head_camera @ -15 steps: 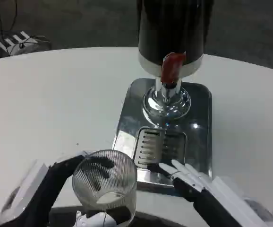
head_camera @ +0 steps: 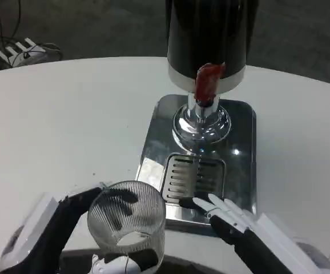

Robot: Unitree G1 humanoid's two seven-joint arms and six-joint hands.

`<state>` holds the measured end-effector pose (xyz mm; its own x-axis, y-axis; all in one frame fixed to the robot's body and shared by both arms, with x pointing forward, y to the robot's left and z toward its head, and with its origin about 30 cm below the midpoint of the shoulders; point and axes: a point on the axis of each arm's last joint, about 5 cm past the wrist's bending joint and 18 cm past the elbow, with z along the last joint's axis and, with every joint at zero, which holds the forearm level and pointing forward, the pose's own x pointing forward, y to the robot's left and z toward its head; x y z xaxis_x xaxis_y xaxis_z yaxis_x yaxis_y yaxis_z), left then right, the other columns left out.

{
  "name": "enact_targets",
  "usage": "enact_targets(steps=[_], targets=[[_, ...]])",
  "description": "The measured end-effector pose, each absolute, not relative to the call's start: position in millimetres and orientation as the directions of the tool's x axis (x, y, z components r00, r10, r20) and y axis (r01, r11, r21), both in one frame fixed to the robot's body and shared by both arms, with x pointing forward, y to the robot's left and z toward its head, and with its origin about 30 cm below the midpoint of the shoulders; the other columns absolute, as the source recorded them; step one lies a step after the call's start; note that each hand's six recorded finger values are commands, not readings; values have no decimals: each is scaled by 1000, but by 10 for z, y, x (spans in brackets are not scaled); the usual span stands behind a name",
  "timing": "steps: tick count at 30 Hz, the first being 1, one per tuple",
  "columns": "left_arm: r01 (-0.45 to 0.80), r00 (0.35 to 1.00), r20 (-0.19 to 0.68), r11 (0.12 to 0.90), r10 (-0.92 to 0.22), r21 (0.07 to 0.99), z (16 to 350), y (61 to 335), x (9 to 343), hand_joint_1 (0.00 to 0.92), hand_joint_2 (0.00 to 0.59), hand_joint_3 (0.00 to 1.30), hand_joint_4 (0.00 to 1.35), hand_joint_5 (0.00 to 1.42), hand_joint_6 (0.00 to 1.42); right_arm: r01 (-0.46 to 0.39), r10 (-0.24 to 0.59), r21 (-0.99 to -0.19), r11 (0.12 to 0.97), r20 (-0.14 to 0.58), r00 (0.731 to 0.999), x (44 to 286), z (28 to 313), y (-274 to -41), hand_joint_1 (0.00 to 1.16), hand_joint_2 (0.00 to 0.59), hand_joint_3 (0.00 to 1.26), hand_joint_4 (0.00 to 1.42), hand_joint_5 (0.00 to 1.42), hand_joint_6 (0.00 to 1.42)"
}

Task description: Grasp the cup under the faucet to collect the drink, then remove the cup.

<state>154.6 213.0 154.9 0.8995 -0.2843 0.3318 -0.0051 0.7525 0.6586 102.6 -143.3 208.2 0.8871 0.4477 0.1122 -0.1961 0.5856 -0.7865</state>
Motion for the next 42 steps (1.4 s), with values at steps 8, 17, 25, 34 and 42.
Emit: enact_targets(steps=[8,17,25,34,42], targets=[[-8,904,329,756,-275,655,1520,2149,1614,672,59,744,673,638,211,-194,448,-785,589,117,886,1028,2086,-1430,590,468,114,39,0,0],[-21,908,333,764,-256,645,1495,2193,1826,677,59,744,673,643,212,-194,448,-783,591,119,886,1019,2093,-1422,581,472,114,42,0,0],[-53,899,356,743,-255,667,1535,2167,2173,678,59,746,673,644,221,-190,448,-783,593,124,885,1029,2110,-1422,572,475,117,42,0,0],[-51,879,354,675,-320,736,1581,2074,2606,678,60,753,673,652,236,-179,441,-782,597,133,888,1027,2136,-1421,566,475,131,42,0,0],[-71,870,368,655,-328,752,1580,1929,2866,678,60,761,673,653,252,-178,439,-785,593,130,889,1016,2141,-1411,563,475,135,42,0,0]])
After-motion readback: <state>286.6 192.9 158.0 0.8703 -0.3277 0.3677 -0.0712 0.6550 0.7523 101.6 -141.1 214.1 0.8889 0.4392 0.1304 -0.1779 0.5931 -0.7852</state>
